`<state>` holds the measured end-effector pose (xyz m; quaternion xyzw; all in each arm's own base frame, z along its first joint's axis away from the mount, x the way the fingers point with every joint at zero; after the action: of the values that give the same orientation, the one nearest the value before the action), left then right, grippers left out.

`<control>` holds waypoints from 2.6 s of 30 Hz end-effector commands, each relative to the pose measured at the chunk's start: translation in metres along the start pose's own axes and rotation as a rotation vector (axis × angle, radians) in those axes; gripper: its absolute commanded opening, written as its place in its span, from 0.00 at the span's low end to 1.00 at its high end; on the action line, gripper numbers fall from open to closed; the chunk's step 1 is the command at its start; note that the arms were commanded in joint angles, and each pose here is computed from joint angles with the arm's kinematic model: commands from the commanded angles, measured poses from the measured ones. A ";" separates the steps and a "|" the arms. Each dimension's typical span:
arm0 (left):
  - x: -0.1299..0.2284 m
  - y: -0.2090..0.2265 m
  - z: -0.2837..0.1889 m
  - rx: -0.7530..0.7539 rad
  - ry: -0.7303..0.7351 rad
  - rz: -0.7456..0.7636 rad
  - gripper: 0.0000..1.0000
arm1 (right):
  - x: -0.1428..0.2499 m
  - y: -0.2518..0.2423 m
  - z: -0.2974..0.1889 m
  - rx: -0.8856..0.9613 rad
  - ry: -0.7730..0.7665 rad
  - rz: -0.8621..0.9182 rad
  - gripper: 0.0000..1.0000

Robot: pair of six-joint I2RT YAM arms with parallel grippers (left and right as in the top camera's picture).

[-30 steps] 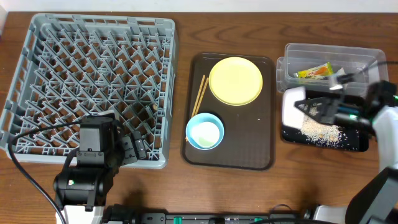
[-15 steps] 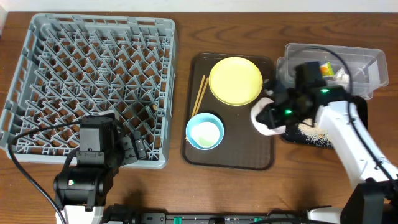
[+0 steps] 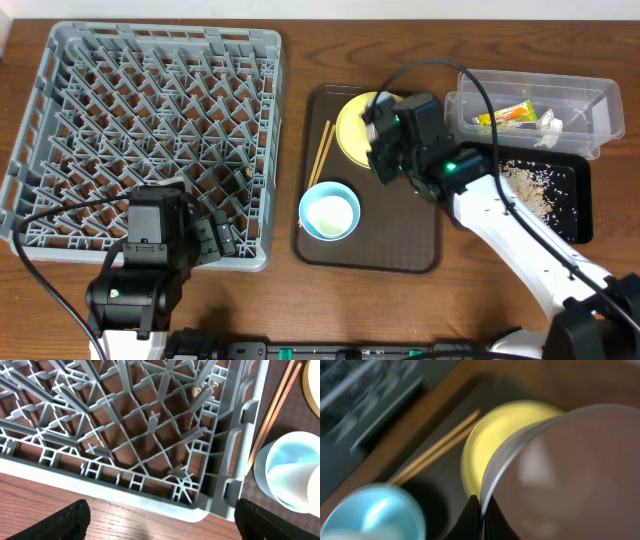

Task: Sort waste into correct bins and load items into the dishwasher
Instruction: 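Carry the pink bowl left and set it on the yellow plate, then release the bowl and grasp the white cup inside the blue bowl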

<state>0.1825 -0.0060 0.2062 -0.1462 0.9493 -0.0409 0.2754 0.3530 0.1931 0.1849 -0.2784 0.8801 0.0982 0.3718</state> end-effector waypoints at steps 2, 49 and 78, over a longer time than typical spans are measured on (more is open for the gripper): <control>-0.005 -0.003 -0.006 0.012 -0.021 0.017 0.94 | -0.010 -0.009 0.021 0.086 -0.043 0.001 0.01; -0.005 -0.003 -0.006 0.012 -0.021 0.017 0.94 | 0.069 0.033 0.101 -0.264 0.226 0.101 0.20; -0.015 -0.011 0.011 0.036 0.015 0.006 0.94 | 0.055 0.039 -0.030 -0.345 0.314 0.202 0.70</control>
<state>0.1985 -0.0106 0.2017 -0.1423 0.9505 -0.0548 0.2708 0.2942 0.1733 0.1640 -0.2380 0.9315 0.2083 0.1798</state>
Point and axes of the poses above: each gripper's point midway between its finger pads, its own z axis out along the fingers, its own y axis along the line the jaws close on, x = y × z, the point moved 5 cm from there along -z, back along the fingers, and after that the axes turned 3 degrees about -z, right-handed, at the moved point
